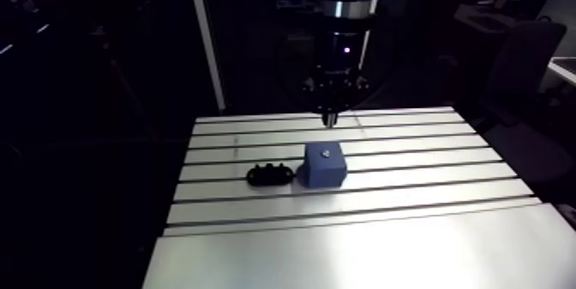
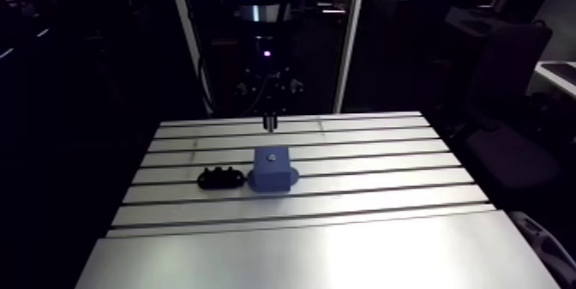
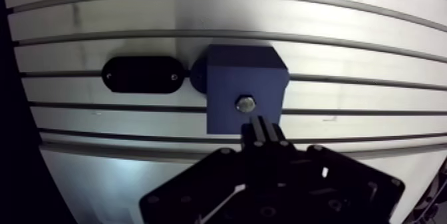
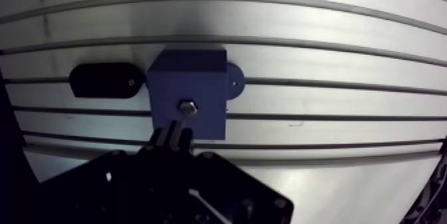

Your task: Pick up the M10 bolt and insert it into the hex recess until seated.

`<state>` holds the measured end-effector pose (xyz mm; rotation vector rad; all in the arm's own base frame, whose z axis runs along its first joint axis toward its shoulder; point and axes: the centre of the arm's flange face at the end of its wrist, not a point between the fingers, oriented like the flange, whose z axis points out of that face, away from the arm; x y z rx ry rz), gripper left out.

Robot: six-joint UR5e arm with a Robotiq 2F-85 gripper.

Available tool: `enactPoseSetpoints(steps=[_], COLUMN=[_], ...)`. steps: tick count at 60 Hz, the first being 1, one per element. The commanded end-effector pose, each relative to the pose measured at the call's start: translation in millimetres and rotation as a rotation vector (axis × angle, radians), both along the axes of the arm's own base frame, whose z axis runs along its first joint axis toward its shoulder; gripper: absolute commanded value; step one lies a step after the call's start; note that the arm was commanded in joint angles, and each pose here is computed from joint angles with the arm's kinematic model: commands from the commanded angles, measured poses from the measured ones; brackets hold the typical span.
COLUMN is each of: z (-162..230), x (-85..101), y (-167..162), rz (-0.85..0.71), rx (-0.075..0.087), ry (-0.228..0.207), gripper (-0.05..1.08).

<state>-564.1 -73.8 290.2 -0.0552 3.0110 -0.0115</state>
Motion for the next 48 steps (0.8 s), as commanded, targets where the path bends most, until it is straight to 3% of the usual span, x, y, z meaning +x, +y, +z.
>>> enactPoseSetpoints(steps=[1,33,43,48], z=[-7,-20,-23,-27], x=[-0.9,4.8,3.8,5.4], y=[-2,-4,-4,-4], rz=[0.007,0.001,0.005,0.003], rx=[-0.003,-0.003,0.002,0.002], ry=[-0.008,-0.033,0.005,0.002], gripper=[1.08,1.08,1.08,1.08])
